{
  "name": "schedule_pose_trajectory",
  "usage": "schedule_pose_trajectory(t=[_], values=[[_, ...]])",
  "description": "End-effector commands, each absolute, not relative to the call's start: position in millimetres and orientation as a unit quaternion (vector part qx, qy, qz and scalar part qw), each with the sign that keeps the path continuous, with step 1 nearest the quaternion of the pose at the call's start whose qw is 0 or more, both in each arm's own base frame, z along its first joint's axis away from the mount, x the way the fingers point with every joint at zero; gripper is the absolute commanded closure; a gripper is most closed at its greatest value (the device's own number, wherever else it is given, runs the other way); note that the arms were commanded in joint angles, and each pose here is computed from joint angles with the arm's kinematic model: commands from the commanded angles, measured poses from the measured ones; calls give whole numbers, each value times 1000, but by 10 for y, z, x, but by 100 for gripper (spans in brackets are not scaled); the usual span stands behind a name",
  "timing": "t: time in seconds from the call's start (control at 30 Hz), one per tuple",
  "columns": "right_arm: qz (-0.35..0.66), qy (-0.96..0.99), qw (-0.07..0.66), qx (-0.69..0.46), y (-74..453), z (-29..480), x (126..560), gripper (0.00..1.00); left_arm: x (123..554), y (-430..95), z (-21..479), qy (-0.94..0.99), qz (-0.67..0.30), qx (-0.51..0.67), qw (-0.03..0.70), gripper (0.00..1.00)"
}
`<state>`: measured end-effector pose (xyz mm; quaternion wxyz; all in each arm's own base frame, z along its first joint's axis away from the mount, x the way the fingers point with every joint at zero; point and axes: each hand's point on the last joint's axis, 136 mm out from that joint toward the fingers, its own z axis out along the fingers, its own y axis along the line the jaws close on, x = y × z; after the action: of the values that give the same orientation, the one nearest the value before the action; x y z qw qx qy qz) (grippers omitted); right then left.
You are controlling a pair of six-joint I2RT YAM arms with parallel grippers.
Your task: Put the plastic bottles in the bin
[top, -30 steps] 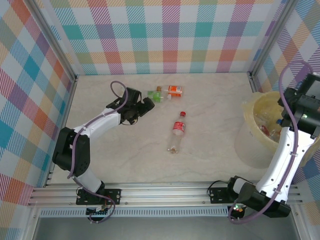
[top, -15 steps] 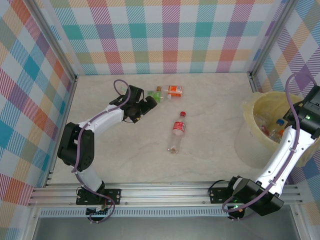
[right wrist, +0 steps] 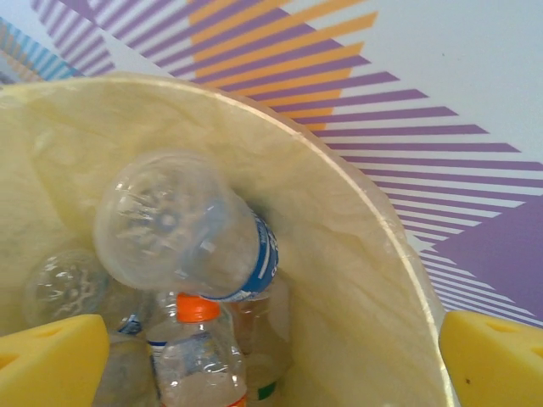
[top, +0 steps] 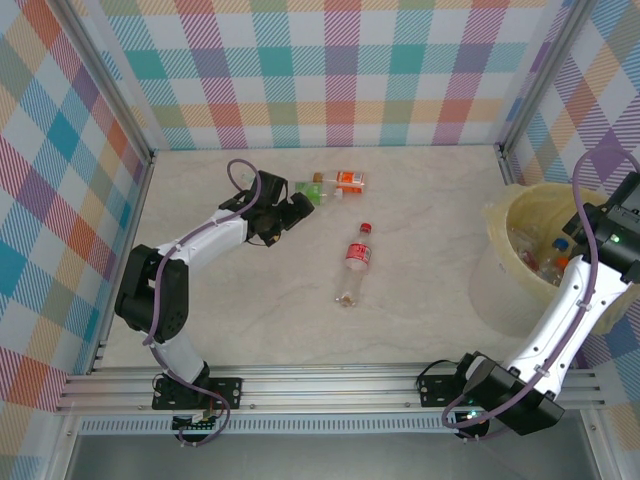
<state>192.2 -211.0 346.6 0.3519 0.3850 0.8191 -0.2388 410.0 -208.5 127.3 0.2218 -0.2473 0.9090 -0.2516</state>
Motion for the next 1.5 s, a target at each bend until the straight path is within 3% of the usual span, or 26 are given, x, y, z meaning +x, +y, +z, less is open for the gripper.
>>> schedule_pose_trajectory(t=[0.0,0.33,0.67,1.0,1.47], values=[[-199,807,399,387,-1978,3665,1982,0,4068,-1982,1253,909,-242,-261,219,0],[-162,816,410,373,-1855,3657,2082,0,4054,-1966,1223,910,-237,-261,217,0],[161,785,539,261,-702,4079,2682,0,4108,-1933,1301,901,-249,-271,229,0],[354,738,571,72,577,4399,2914,0,4420,-1850,1436,855,-305,-337,249,0],[413,751,515,20,1215,4014,3019,0,4989,-1128,1228,854,-121,-424,275,0]])
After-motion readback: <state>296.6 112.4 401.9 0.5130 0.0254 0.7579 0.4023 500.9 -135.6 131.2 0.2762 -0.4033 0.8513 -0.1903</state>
